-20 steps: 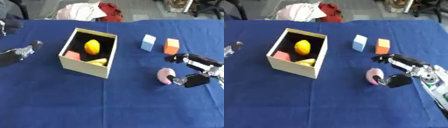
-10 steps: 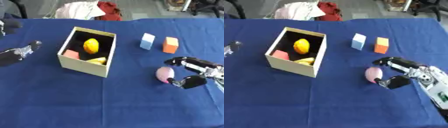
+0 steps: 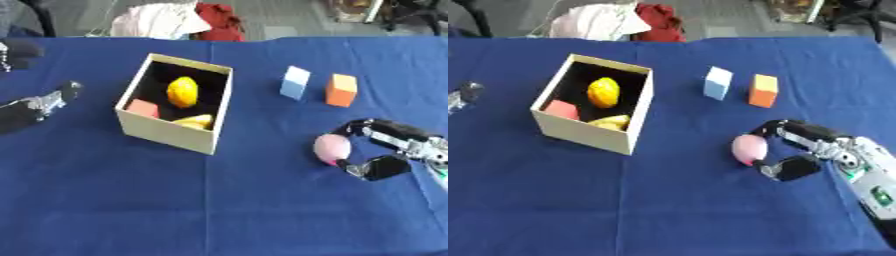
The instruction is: Pick up objects on the table and place them in the box.
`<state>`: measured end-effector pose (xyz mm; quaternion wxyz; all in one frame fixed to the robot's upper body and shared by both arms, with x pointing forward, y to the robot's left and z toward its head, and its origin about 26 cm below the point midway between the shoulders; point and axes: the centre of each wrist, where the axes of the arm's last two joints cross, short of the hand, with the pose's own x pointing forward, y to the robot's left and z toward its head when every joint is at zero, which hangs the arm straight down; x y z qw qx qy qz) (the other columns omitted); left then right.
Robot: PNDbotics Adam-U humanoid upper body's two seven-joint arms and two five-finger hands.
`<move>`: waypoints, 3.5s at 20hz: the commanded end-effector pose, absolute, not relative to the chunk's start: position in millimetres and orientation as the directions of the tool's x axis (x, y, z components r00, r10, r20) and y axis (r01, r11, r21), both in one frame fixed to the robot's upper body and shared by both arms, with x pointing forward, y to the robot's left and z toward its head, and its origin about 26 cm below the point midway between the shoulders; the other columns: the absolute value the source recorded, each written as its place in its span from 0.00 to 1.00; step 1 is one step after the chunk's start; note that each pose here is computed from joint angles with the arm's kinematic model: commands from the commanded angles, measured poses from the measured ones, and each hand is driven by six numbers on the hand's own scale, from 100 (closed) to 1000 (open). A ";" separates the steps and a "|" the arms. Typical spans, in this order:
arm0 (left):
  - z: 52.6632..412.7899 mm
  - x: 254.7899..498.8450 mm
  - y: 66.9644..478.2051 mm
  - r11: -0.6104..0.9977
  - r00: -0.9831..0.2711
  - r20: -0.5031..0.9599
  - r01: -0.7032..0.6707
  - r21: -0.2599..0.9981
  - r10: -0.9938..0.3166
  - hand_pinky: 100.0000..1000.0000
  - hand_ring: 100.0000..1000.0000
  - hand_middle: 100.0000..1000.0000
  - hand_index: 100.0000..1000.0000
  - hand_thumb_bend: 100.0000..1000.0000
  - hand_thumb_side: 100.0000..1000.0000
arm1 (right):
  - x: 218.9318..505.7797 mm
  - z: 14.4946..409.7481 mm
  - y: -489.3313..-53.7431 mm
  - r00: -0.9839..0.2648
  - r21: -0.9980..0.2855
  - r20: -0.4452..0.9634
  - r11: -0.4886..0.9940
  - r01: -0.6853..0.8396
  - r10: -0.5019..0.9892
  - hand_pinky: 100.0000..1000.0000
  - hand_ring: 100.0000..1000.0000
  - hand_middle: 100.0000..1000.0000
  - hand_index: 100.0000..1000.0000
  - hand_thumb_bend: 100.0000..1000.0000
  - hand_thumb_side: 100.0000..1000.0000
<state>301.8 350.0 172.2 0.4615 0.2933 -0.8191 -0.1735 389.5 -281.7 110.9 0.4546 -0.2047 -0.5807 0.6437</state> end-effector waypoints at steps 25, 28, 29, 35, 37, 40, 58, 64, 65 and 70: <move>177.5 302.7 348.6 0.777 -0.425 0.650 -0.323 0.541 -0.630 0.75 0.74 0.56 0.67 0.66 0.35 | 387.2 236.2 -222.8 -0.708 -0.911 0.130 0.365 0.190 0.694 0.73 0.60 0.37 0.43 0.00 0.11; 179.6 303.9 345.4 0.783 -0.439 0.649 -0.317 0.536 -0.622 0.75 0.74 0.56 0.67 0.66 0.35 | 392.4 262.0 -196.2 -0.765 -0.919 0.082 0.345 0.190 0.639 0.73 0.61 0.37 0.44 0.00 0.11; 180.6 304.4 344.0 0.785 -0.445 0.648 -0.314 0.533 -0.618 0.75 0.73 0.56 0.67 0.66 0.35 | 395.2 265.7 -189.2 -0.775 -0.921 0.077 0.342 0.185 0.627 0.74 0.61 0.37 0.44 0.00 0.11; 186.8 306.1 336.5 0.799 -0.479 0.642 -0.301 0.520 -0.599 0.75 0.73 0.56 0.67 0.67 0.35 | 426.3 252.9 -151.6 -0.780 -0.943 0.107 0.311 0.116 0.617 0.75 0.62 0.39 0.46 0.00 0.14; 188.3 307.3 333.3 0.806 -0.490 0.642 -0.294 0.514 -0.589 0.75 0.73 0.56 0.67 0.67 0.35 | 439.3 238.9 -142.7 -0.759 -0.950 0.123 0.296 0.095 0.639 0.75 0.63 0.41 0.47 0.00 0.15; 189.1 308.1 330.7 0.811 -0.499 0.644 -0.286 0.510 -0.580 0.75 0.73 0.56 0.66 0.67 0.35 | 453.6 219.7 -132.5 -0.734 -0.958 0.125 0.274 0.086 0.668 0.75 0.64 0.42 0.49 0.00 0.15; 184.0 309.3 330.1 0.819 -0.489 0.660 -0.278 0.502 -0.570 0.74 0.73 0.56 0.66 0.68 0.35 | 451.2 231.1 -117.8 -0.730 -0.978 -0.077 0.091 0.188 0.679 0.84 0.82 0.85 1.00 0.34 0.48; 181.4 308.0 333.6 0.813 -0.475 0.662 -0.286 0.508 -0.580 0.74 0.73 0.56 0.66 0.68 0.35 | 460.5 240.7 -176.4 -0.616 -0.976 0.060 0.176 0.131 0.786 0.84 0.83 0.85 0.99 0.31 0.47; 181.0 307.7 334.3 0.811 -0.473 0.661 -0.287 0.509 -0.582 0.74 0.73 0.56 0.66 0.68 0.35 | 462.8 240.3 -187.7 -0.589 -0.976 0.082 0.186 0.117 0.804 0.84 0.83 0.85 0.99 0.31 0.47; 179.6 307.0 336.2 0.809 -0.465 0.663 -0.293 0.510 -0.586 0.74 0.73 0.56 0.66 0.68 0.36 | 473.8 225.5 -237.2 -0.435 -0.980 0.159 0.193 0.036 0.886 0.84 0.83 0.84 0.99 0.31 0.46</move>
